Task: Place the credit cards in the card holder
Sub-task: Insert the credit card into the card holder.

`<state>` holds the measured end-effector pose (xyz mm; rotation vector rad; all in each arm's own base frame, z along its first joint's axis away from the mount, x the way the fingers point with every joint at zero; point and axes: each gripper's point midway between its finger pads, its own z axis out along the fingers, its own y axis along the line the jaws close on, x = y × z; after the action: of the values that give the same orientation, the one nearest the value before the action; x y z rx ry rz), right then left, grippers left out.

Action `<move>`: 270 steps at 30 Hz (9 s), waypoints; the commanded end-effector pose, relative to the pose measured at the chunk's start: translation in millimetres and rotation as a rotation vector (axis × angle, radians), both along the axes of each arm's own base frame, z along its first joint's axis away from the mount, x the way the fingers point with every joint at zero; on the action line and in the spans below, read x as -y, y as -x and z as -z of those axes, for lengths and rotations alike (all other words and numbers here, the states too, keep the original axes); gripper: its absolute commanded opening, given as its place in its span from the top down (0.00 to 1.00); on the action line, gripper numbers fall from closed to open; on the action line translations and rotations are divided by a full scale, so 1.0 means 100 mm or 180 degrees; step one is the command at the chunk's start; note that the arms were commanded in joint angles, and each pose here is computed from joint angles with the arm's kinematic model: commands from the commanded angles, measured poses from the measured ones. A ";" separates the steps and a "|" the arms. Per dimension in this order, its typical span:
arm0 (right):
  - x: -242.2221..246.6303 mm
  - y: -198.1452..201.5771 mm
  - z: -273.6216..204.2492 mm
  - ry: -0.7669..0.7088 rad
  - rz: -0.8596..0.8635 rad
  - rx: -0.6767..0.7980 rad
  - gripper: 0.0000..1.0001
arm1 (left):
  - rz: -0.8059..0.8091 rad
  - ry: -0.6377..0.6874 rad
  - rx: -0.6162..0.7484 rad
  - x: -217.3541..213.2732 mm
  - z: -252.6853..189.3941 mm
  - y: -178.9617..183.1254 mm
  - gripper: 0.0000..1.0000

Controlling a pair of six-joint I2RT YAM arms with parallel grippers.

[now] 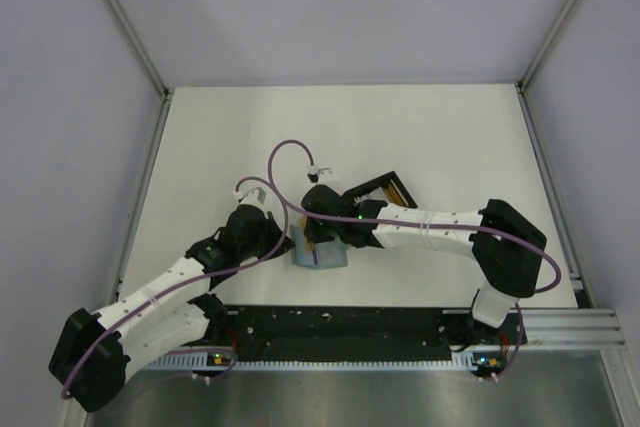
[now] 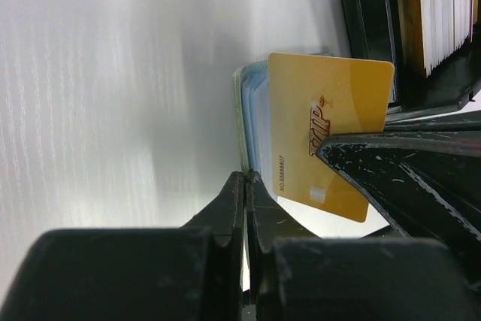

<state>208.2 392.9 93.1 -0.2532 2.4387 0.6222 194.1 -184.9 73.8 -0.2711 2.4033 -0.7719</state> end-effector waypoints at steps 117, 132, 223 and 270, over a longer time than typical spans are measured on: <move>0.15 -0.01 0.57 -0.1108 -0.0118 -0.0952 1.00 | -0.0343 -0.0347 -0.0138 -0.27 0.50 0.01 1.00; 0.13 0.05 0.68 -0.1148 -0.0081 -0.1141 1.00 | -0.0333 -0.0321 -0.0121 -0.24 0.47 0.00 1.00; 0.22 0.06 0.65 -0.0506 -0.0040 -0.0863 0.70 | -0.0325 -0.0270 -0.0134 -0.24 0.49 0.03 1.00; -0.55 0.35 0.20 -0.0950 -0.1047 -0.0891 0.89 | -0.0242 -0.0158 -0.0042 -0.15 0.39 -0.02 1.00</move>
<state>177.0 402.3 31.3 -0.3998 2.6883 0.9676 189.1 -159.7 20.8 -0.3633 2.4408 -0.6178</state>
